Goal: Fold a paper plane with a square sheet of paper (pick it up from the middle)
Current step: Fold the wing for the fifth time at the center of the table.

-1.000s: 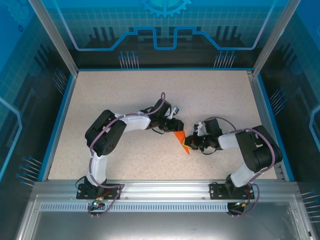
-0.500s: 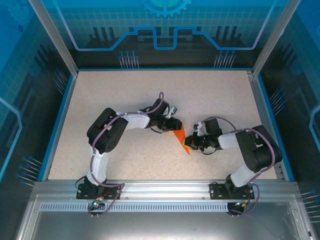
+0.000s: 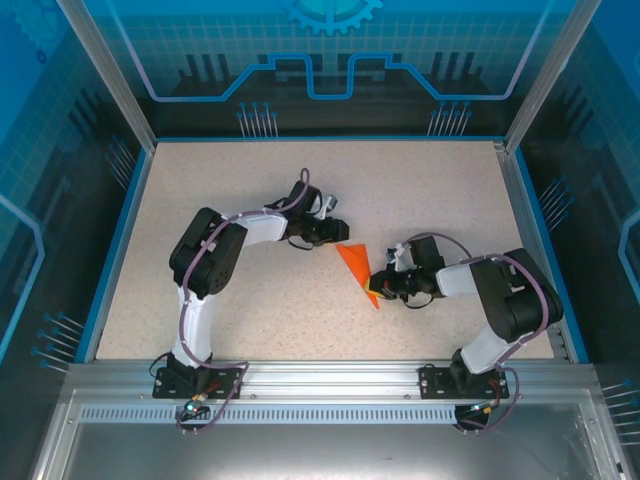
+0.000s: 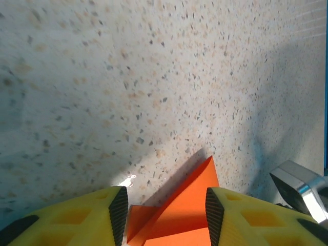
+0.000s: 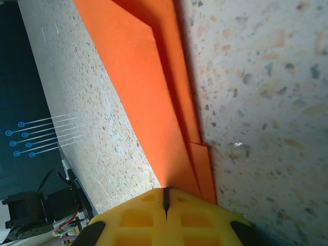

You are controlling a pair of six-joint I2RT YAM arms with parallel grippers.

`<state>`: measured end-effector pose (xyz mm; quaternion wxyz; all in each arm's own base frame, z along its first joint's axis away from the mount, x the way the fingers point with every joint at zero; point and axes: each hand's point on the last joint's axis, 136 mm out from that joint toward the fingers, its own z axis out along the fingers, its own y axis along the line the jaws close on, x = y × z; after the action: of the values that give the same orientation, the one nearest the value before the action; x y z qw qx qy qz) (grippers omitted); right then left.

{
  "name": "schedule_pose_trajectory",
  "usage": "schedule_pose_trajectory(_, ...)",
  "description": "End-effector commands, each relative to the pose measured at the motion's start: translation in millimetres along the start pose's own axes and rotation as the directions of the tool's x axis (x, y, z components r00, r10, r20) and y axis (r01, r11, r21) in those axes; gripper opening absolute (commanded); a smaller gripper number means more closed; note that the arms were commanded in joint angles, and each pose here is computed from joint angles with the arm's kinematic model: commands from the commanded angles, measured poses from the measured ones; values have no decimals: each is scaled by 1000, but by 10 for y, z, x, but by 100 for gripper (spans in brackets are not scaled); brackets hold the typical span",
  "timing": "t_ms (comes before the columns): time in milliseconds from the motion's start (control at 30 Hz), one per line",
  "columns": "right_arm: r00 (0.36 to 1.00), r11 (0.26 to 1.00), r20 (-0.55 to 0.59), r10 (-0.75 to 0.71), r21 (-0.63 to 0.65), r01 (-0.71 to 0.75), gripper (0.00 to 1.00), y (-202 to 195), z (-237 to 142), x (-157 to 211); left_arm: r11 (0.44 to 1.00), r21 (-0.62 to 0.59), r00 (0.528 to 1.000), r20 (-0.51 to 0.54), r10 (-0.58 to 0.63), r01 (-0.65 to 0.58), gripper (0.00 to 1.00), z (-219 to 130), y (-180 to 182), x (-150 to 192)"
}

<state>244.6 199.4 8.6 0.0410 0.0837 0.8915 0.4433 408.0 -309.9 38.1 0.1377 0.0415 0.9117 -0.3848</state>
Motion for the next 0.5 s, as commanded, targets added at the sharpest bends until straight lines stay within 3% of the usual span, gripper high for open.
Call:
schedule_pose_trajectory(0, 987, 968, -62, 148, 214, -132, 0, -596, 43, 336, 998, 3, 998, 23, 60, -60, 48, -200, -210, -150)
schedule_pose_trajectory(233, 989, 969, -52, 140, 214, -125, 0, -575, 41, 298, 993, 34, 990, 95, 105, -109, 49, -633, -675, -155)
schedule_pose_trajectory(467, 990, 969, -42, 138, 214, -126, 0, -590, 67, 258, 988, 51, 986, 86, 142, -147, 48, -596, -1063, 95)
